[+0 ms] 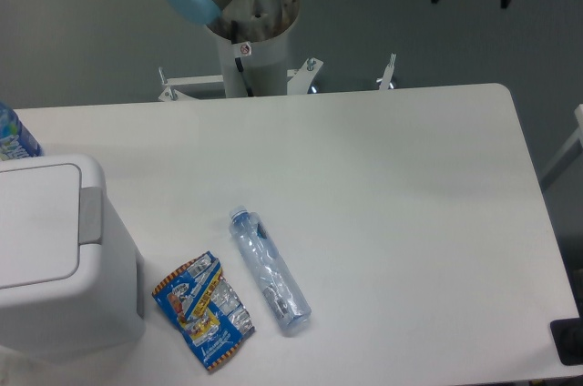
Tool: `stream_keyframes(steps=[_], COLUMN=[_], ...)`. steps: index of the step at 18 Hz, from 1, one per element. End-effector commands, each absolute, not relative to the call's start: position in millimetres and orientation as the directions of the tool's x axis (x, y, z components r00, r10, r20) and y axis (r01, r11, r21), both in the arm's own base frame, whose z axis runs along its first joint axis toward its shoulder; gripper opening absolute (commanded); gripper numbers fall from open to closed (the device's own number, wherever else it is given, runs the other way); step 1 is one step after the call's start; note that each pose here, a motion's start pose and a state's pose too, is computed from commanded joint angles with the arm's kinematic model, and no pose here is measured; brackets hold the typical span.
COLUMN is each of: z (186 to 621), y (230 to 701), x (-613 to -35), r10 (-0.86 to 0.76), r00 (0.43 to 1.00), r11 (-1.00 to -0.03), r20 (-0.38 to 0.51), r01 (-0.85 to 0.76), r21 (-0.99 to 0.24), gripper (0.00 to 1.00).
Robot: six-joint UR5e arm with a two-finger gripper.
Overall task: Open the trash can
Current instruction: 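Move the open gripper into view above the table, then carry the open gripper across the table toward the white trash can lid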
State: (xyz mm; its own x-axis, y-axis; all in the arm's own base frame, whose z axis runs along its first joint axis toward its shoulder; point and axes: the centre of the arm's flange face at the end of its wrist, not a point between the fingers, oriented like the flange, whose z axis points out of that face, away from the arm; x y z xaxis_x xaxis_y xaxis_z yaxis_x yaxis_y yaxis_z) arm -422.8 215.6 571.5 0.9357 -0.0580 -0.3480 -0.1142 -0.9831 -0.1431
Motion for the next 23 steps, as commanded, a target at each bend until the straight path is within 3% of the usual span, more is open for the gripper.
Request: stream_keyframes(steps=[4, 10, 16, 20, 23], z=[572, 574, 569, 553, 547], y=[216, 233, 290, 332, 363], x=[-422, -414, -391, -367, -348], r10=[-0.02, 0.095, 0.285, 0.25, 0.334], r00=[0.939, 0.949, 0.928, 0.947, 0.933], r11=[-0.984, -0.961, -0.905, -0.906, -0.869], r20=[-0.343, -0.3, -0.241, -0.201, -0.134], r01=[-0.079, 0.009, 0.178, 0.156, 0.25], r21=[-0.158, -0.277, -0.386, -0.394, -0.426], gripper=[1.0, 1.0, 1.0, 1.0, 1.0])
